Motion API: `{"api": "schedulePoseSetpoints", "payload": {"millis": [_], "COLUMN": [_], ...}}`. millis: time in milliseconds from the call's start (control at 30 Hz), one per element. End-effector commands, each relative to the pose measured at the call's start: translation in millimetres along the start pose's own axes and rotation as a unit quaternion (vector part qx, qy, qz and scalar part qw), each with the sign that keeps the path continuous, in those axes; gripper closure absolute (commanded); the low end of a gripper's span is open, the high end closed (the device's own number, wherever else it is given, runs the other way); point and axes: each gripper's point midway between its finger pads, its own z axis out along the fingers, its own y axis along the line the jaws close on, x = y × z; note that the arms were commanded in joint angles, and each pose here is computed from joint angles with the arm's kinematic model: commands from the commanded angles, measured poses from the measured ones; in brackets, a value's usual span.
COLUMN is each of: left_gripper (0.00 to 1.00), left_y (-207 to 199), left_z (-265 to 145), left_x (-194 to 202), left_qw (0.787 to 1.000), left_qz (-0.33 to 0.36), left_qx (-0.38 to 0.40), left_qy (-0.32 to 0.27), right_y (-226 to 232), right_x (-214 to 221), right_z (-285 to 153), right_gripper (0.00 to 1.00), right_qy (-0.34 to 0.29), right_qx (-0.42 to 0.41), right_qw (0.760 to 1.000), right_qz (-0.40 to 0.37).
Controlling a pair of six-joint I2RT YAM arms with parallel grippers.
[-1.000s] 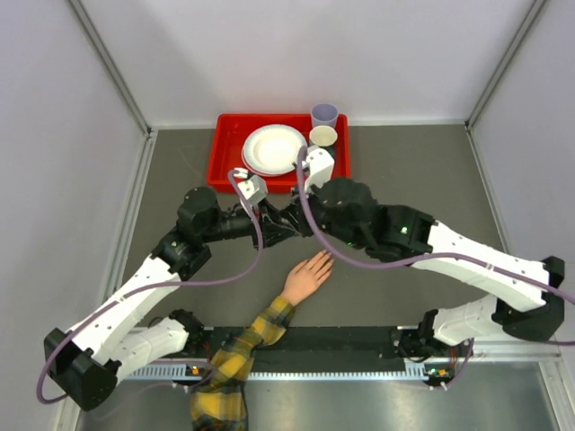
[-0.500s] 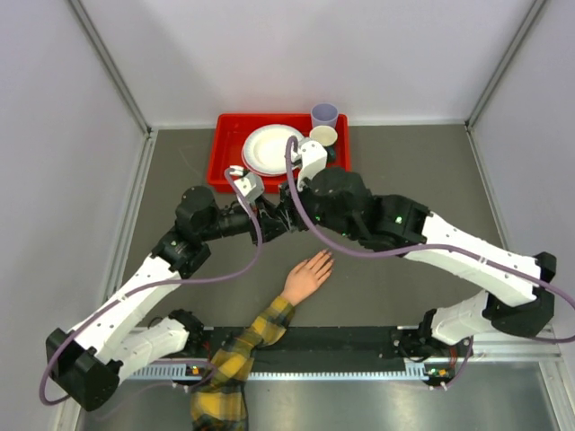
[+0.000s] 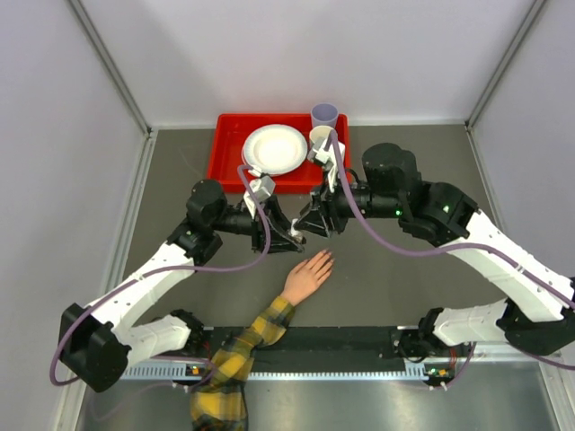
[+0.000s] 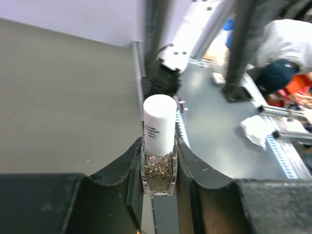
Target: Paint the nails
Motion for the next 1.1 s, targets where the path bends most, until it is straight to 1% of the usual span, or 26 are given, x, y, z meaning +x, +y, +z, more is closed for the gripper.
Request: {"api": "schedulePoseSetpoints", "payload": {"millis": [0,100,200,233,367,467,567,633,667,700,733,800,833,867,900,933,967,1033,1067], "left_gripper": [1.00,1.00,1.00,1.00,1.00,1.00,1.00,1.00,1.00,1.00,1.00,1.00,1.00,1.00,1.00,1.00,1.00,1.00,1.00], "left_y": [-30,-30,-31,-31,-32,-32,-34,-33,-32,-31,-27,-13,7,21,36,48,69,77,83], "left_z": [-2,-1,-1,-1,-1,-1,-1,-1,-1,-1,0,-1,-3,-7,-11,-18,-30,-41,-48], "left_x": [-17,-17,-17,-17,-17,-17,-18,-18,-19,-20,-22,-25,-22,-27,-28,-24,-31,-35,-39], "left_qw": [0.996,0.997,0.996,0.996,0.996,0.996,0.996,0.997,0.996,0.997,0.998,0.997,0.997,0.992,0.986,0.979,0.962,0.948,0.939], "left_qz": [0.043,0.041,0.040,0.041,0.042,0.041,0.044,0.043,0.047,0.049,0.047,0.068,0.046,0.074,0.072,0.062,0.070,0.075,0.078], "left_qx": [0.072,0.072,0.074,0.074,0.074,0.074,0.075,0.071,0.069,0.065,0.047,0.004,-0.062,-0.101,-0.149,-0.191,-0.262,-0.305,-0.332], "left_qy": [-0.001,-0.001,0.000,0.000,-0.001,0.000,-0.001,-0.002,-0.004,-0.005,-0.011,-0.021,-0.024,-0.024,-0.025,-0.019,-0.030,-0.043,-0.055], "right_y": [8,7,11,13,20,21,20,20,19,17,12,-5,-11,-27,-24,-49,-55,-63,-61], "right_x": [-5,-2,3,5,7,8,6,5,5,6,4,4,7,4,4,5,7,14,16], "right_z": [-9,-7,0,3,8,11,13,15,16,17,18,20,22,22,21,16,15,7,7], "right_gripper": [0.59,0.57,0.57,0.59,0.62,0.64,0.69,0.80,0.88,1.00,1.00,1.00,1.00,1.00,1.00,1.00,1.00,1.00,1.00], "right_qy": [-0.014,-0.006,0.005,0.009,0.014,0.018,0.016,0.014,0.014,0.017,0.015,0.011,0.011,-0.003,-0.012,-0.026,-0.037,-0.049,-0.060], "right_qx": [-0.043,-0.048,-0.069,-0.077,-0.106,-0.112,-0.112,-0.112,-0.109,-0.102,-0.088,-0.032,-0.010,0.052,0.077,0.176,0.218,0.305,0.321], "right_qw": [0.999,0.999,0.997,0.997,0.994,0.993,0.993,0.993,0.994,0.995,0.996,0.999,1.000,0.998,0.997,0.983,0.973,0.947,0.938], "right_qz": [-0.024,-0.025,-0.022,-0.021,-0.020,-0.020,-0.021,-0.020,-0.020,-0.017,-0.014,0.000,0.008,0.025,0.027,0.035,0.068,0.089,0.119]}}
